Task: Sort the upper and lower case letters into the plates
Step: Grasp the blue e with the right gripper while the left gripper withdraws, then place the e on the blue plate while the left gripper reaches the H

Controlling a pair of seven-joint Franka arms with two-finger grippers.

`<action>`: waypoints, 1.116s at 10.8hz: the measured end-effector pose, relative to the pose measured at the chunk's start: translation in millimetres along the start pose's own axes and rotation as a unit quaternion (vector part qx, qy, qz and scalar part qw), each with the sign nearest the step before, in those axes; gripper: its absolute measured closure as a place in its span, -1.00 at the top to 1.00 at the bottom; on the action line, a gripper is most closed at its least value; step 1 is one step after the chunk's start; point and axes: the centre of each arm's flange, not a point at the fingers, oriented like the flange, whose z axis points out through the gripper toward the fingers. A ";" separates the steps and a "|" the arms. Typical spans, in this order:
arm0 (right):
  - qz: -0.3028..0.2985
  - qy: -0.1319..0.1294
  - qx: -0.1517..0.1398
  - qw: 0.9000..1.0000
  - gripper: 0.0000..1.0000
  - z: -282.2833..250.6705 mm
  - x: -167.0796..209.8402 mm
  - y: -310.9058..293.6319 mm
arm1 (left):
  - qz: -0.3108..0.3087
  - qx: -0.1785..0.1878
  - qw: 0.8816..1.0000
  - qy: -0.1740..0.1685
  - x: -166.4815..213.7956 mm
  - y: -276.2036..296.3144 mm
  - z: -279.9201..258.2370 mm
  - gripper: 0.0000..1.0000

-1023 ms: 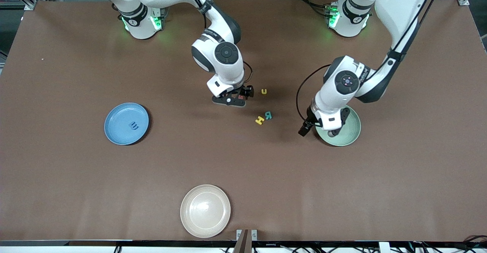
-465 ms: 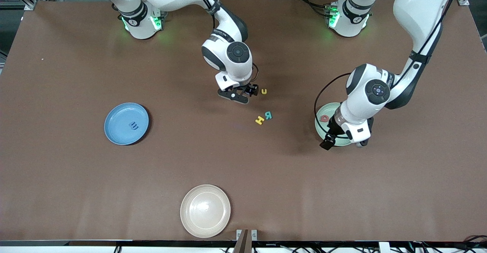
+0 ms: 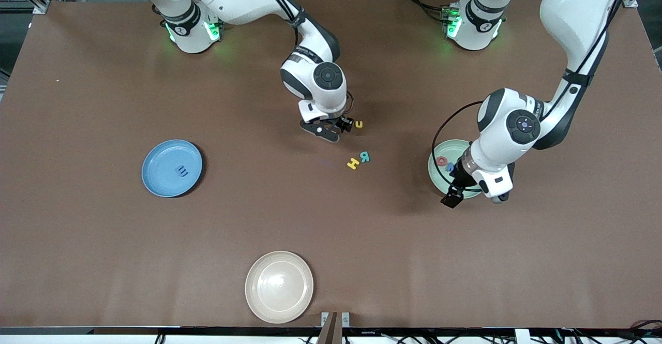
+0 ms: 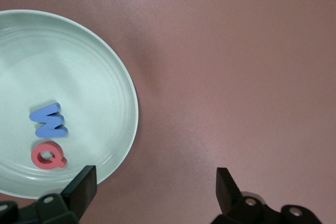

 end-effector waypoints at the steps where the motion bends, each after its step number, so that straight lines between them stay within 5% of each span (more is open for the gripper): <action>1: 0.005 0.000 0.000 1.000 0.55 2.3 -1.0 -0.1 | 0.000 0.000 1.000 0.000 0.0 0.1 -0.1 1.00; 6: 0.021 0.000 0.005 1.000 0.33 6.4 -8.9 -2.8 | 0.003 0.000 1.000 -0.001 -4.5 0.8 -0.1 1.00; 9: 0.022 0.000 0.009 1.000 -0.48 7.6 -8.7 -3.8 | 0.008 0.000 1.000 -0.003 -11.3 1.5 0.3 1.00; 12: 0.020 0.001 0.009 1.000 -0.46 7.6 -8.7 -3.9 | 0.028 0.003 1.000 -0.009 -37.7 3.5 4.0 1.00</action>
